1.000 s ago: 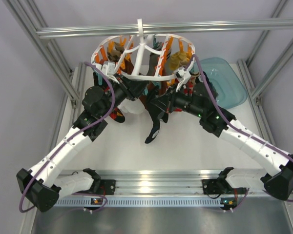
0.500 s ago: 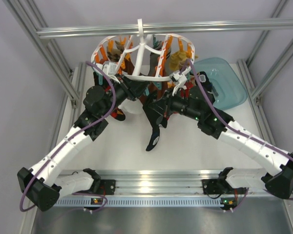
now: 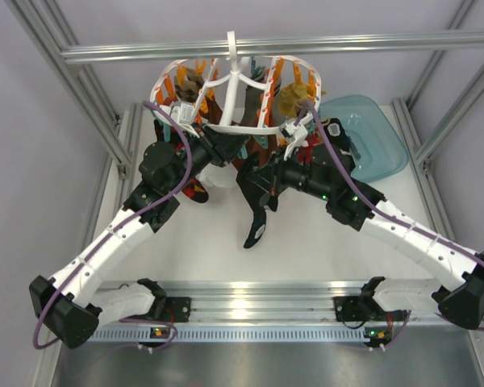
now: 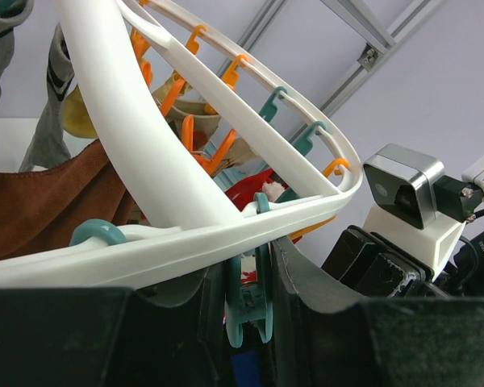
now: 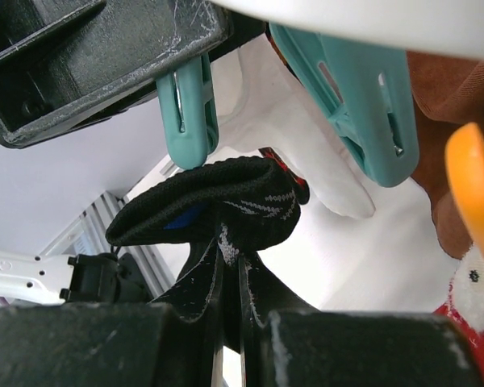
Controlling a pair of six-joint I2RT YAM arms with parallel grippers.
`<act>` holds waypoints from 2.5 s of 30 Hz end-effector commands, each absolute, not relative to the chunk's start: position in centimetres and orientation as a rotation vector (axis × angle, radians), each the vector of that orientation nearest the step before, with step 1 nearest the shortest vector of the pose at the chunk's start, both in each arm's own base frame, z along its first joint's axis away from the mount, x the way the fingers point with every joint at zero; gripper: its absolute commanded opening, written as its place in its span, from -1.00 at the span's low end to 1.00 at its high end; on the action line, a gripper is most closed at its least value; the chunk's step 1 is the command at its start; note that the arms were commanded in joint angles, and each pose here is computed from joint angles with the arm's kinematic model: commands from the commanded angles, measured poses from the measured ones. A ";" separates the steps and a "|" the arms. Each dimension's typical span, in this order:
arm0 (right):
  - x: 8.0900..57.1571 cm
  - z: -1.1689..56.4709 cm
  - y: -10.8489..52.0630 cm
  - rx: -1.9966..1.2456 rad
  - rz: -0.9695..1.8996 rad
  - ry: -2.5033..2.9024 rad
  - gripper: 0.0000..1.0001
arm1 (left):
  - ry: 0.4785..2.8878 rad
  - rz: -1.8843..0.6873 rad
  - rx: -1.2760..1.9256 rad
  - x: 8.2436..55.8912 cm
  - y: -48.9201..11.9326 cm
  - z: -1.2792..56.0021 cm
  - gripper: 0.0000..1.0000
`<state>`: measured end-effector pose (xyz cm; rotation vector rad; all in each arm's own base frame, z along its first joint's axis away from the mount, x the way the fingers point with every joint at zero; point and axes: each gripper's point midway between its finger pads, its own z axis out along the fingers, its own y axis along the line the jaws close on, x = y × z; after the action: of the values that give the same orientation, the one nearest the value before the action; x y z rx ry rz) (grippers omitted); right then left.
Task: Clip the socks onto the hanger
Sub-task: Clamp the sock onto the hanger.
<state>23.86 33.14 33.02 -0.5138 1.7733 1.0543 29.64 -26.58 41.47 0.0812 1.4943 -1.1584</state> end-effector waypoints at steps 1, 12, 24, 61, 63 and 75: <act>22.7 29.9 33.6 -0.544 1.054 1.891 -1.00 | 1.389 -1.207 0.083 29.4 -26.7 44.7 -1.00; 23.5 29.8 33.1 -0.515 0.993 1.923 -1.00 | 1.390 -1.247 0.126 28.7 -27.3 44.6 -1.00; 23.2 33.0 33.6 -0.494 1.056 1.862 -1.00 | 1.399 -1.206 0.224 28.4 -27.8 42.7 -1.00; 23.1 41.6 33.3 -0.430 1.139 1.557 -1.00 | 1.410 -1.193 0.238 28.2 -27.6 41.8 -1.00; 23.1 41.7 33.2 -0.430 1.130 1.551 -1.00 | 1.414 -1.194 0.237 28.2 -27.7 41.7 -1.00; 22.3 41.6 32.3 -0.471 1.105 1.518 -1.00 | 1.421 -1.136 0.204 28.9 -26.9 41.6 -1.00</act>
<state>23.39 32.48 38.02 -0.4597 1.6571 1.0687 29.39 -26.87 41.64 0.1506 1.4381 -1.1577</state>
